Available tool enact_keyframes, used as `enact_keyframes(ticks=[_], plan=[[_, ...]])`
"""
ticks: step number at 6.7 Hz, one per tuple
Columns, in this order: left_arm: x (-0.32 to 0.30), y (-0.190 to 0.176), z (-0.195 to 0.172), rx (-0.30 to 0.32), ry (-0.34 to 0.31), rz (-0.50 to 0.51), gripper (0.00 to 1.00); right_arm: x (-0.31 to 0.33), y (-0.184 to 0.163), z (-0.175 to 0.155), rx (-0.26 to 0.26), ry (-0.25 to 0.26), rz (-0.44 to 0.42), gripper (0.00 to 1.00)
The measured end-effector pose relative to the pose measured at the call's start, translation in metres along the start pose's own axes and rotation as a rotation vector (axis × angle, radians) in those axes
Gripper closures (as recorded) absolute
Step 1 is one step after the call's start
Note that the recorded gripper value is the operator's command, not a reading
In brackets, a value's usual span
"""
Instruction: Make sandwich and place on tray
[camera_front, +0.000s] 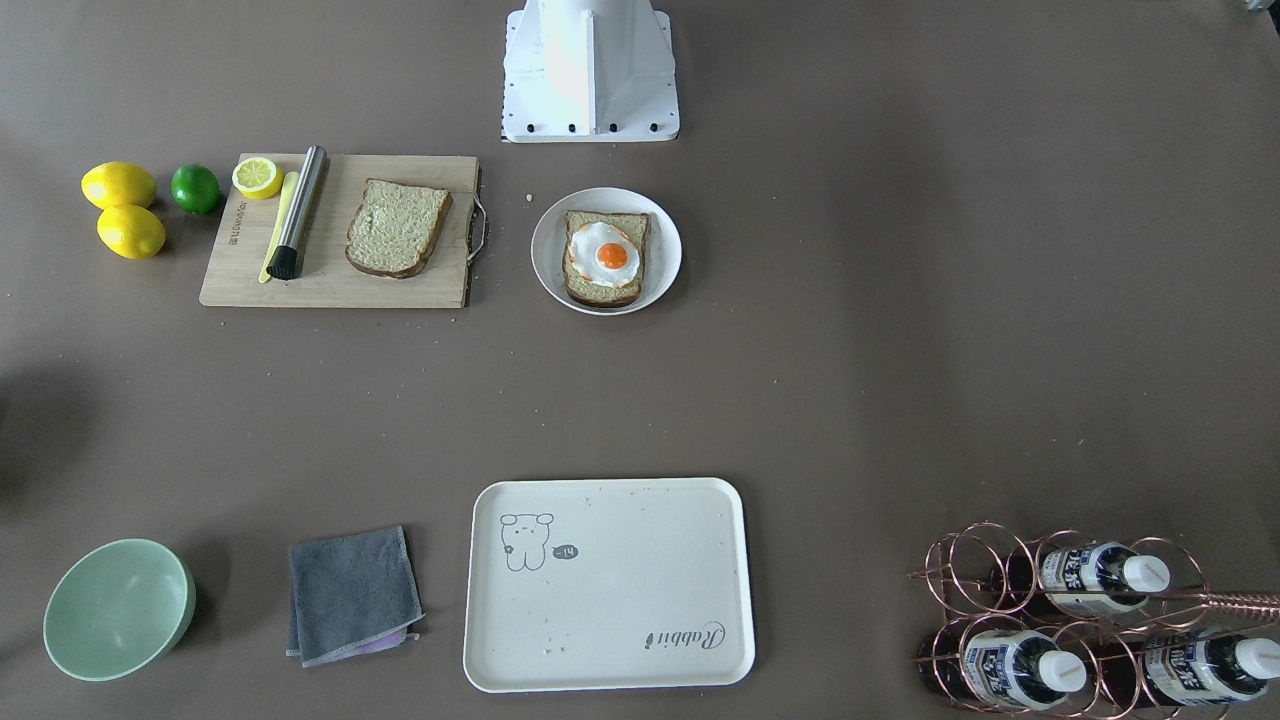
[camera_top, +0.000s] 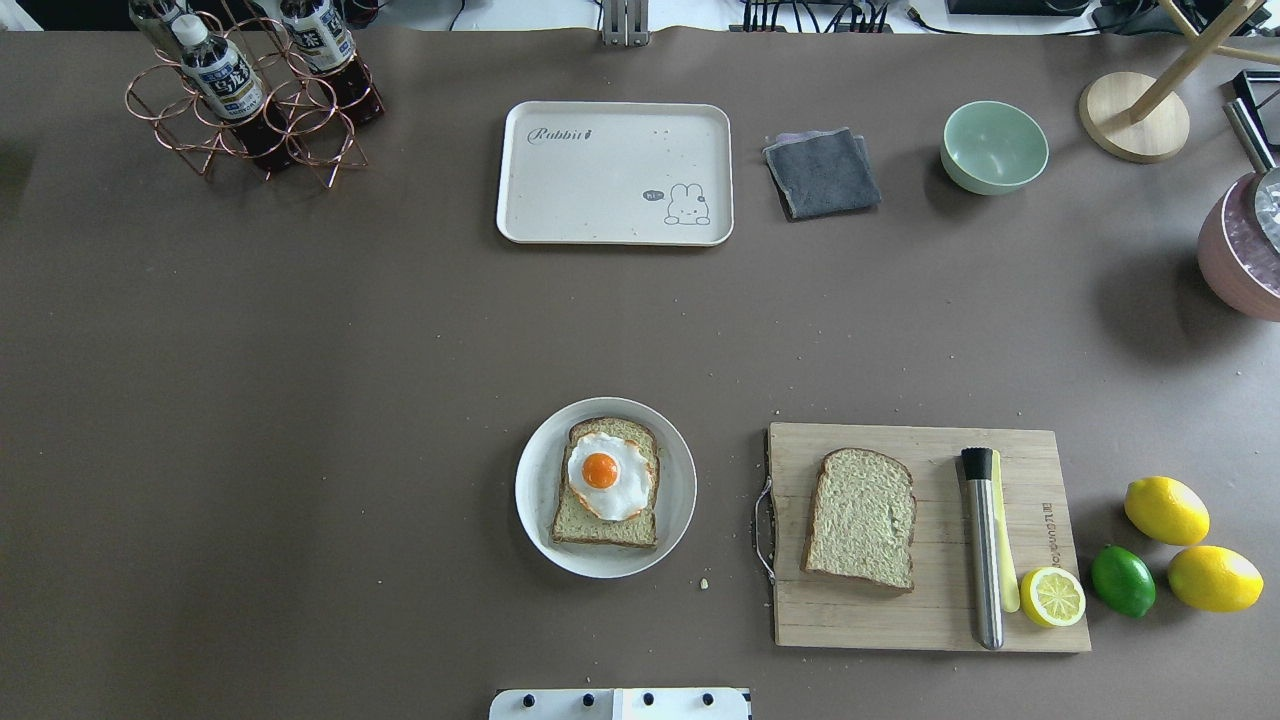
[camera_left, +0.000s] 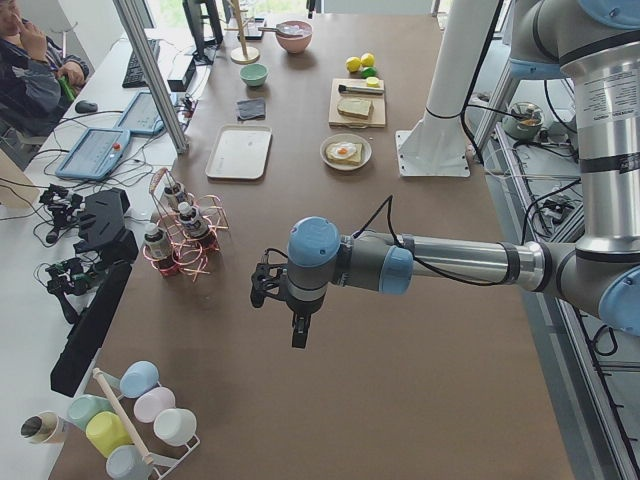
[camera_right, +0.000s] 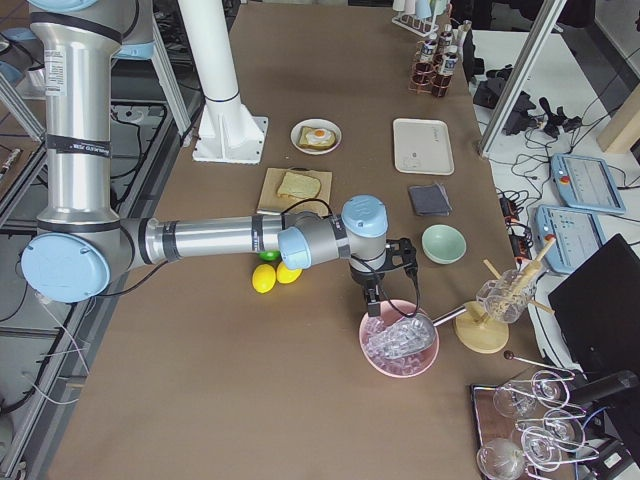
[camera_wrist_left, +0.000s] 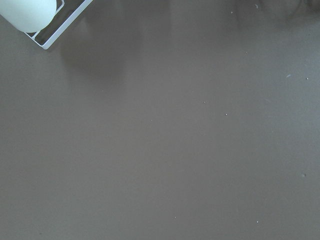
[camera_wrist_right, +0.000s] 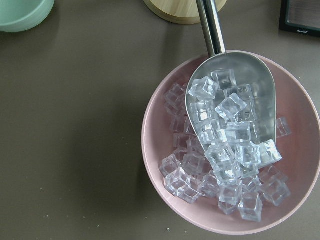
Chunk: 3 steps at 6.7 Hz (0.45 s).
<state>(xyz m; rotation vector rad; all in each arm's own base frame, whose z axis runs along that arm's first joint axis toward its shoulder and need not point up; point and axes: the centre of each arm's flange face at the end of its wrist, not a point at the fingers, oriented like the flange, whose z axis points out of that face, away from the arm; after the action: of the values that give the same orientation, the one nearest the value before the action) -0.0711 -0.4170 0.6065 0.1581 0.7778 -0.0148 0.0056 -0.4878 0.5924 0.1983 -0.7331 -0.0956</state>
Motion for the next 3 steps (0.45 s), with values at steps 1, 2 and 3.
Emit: enact_keyframes(ticks=[1, 2, 3], plan=[[0.0005, 0.0009, -0.0007, 0.008, 0.002, 0.005, 0.02, 0.0002, 0.0001, 0.0003, 0.000, 0.000, 0.000, 0.00], [0.0013, 0.0016, -0.0014, 0.012, 0.005, 0.007, 0.02, 0.0008, 0.0008, 0.0006, -0.001, 0.002, -0.001, 0.00], [0.0024, 0.0018, -0.0024, 0.015, 0.007, 0.009, 0.02, 0.0017, 0.0016, 0.0013, -0.003, 0.003, -0.001, 0.00]])
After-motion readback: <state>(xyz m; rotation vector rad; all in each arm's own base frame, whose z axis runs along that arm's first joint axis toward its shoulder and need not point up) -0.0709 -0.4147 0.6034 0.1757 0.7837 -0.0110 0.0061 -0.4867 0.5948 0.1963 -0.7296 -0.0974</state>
